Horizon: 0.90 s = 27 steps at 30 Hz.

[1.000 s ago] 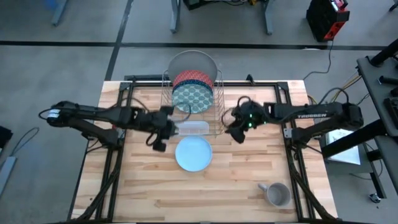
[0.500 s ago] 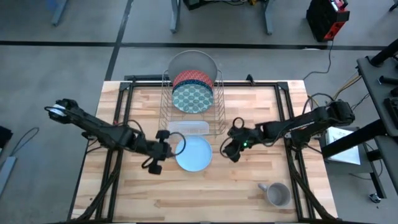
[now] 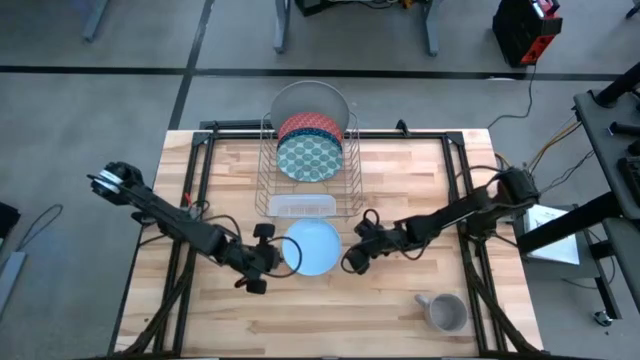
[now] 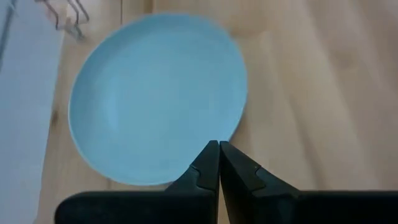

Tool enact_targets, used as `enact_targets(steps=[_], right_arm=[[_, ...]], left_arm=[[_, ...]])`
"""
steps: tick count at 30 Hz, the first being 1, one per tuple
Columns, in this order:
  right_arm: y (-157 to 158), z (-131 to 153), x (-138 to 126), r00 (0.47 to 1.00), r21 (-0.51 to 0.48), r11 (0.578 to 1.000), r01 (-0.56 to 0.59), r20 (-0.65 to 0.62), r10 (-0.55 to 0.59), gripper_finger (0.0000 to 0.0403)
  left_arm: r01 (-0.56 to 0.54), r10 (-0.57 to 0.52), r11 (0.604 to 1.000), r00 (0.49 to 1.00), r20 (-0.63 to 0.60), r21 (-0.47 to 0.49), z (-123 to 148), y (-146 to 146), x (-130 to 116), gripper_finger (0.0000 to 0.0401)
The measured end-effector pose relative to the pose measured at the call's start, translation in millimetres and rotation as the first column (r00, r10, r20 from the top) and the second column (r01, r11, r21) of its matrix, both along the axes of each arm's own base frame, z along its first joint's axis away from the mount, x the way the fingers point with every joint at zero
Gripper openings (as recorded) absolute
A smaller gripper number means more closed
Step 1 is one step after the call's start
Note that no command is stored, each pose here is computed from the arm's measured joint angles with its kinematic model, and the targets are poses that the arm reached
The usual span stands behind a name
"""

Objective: Sort dishes
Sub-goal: Put the white plate into the dish rack

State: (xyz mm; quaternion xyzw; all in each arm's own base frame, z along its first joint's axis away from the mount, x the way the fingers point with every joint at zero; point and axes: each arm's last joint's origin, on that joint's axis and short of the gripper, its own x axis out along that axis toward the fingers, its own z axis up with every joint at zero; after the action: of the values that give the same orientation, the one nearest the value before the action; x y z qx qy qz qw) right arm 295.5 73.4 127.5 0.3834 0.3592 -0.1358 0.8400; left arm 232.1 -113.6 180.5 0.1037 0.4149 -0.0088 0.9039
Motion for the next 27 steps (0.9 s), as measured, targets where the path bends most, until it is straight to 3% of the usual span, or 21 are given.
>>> enact_targets(steps=[9, 17, 22, 27], right_arm=[[1, -13, 18, 0.994, -0.043, 0.994, 0.098, 0.047, -0.096, 0.0206], [6, -28, 43, 0.992, -0.072, 0.990, 0.121, 0.034, -0.119, 0.0197], [9, -33, 55, 0.993, -0.089, 0.989, 0.120, 0.035, -0.117, 0.0162], [10, -34, 58, 0.992, -0.140, 0.982, 0.129, 0.006, -0.129, 0.0075]], left_arm=[[-0.038, 0.043, 0.996, 0.997, -0.063, 0.077, -33, -5, 11, 0.0000], [-0.051, 0.054, 0.996, 0.997, -0.049, 0.070, -52, -10, 21, 0.0000], [-0.046, 0.047, 0.998, 0.999, -0.023, 0.047, -55, -13, 26, 0.0000], [-0.022, 0.021, 0.999, 0.999, 0.036, 0.031, -38, -18, 32, 0.0000]])
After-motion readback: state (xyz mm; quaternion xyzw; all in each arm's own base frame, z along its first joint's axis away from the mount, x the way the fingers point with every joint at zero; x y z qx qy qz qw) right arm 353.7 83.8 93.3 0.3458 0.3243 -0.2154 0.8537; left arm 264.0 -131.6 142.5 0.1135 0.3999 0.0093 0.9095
